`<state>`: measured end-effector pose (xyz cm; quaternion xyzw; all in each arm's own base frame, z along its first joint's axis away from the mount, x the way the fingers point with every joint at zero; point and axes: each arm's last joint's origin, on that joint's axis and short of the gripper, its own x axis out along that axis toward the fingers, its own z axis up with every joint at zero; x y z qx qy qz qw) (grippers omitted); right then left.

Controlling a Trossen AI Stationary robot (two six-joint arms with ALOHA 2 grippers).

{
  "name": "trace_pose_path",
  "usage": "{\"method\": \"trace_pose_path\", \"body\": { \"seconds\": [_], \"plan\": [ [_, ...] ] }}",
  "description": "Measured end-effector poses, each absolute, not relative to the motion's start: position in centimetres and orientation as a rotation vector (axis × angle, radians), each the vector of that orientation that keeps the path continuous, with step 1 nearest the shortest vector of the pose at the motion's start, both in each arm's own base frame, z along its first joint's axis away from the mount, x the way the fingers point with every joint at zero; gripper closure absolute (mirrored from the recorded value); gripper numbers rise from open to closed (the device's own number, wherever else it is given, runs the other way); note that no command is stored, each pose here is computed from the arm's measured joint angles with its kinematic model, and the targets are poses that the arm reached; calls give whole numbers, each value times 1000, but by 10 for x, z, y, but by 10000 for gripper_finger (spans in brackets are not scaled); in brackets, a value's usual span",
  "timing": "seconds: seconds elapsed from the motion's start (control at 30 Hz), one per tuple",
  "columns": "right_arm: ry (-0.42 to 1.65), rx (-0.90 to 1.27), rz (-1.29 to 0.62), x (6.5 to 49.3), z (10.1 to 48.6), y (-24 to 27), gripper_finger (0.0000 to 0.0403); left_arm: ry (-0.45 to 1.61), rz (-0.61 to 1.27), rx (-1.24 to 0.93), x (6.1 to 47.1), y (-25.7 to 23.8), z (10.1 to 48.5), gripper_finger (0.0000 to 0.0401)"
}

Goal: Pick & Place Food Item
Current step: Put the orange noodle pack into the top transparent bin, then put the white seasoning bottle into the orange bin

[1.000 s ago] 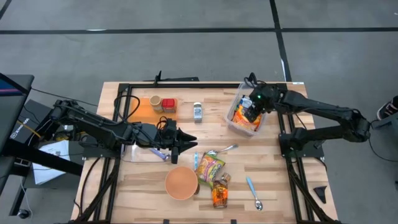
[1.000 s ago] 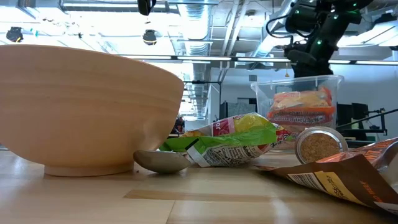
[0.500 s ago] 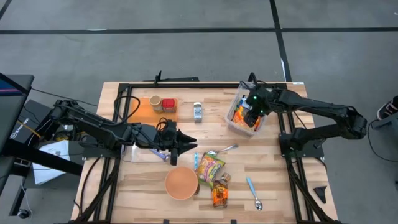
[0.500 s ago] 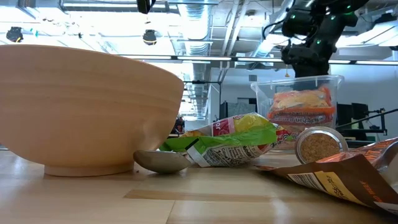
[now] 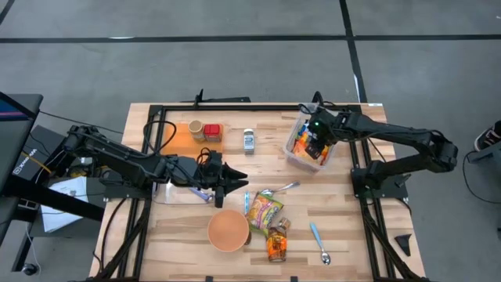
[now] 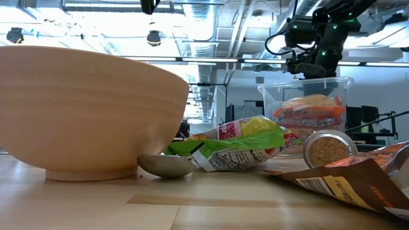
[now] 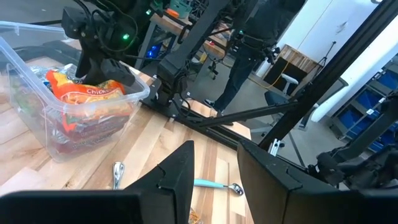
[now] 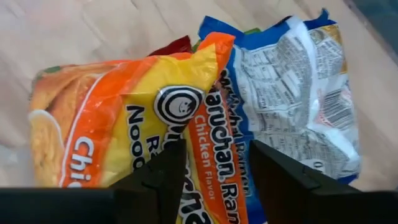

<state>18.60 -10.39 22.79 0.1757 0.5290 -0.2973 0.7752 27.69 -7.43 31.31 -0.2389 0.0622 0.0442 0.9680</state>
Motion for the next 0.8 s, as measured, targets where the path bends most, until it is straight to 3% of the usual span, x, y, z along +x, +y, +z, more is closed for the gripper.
{"method": "trace_pose_path", "body": {
  "seconds": [0.27, 0.5, 0.8],
  "plan": [
    [976, 409, -649, 182, 247, -97, 239, 126, 89, -482, 277, -74, 313, 286],
    [725, 520, -679, 154, 281, -88, 236, 130, 88, -449, 277, -74, 313, 286],
    [411, 676, -328, 116, 323, -39, 239, 141, 103, -343, 277, -72, 312, 286]
  ]
}}
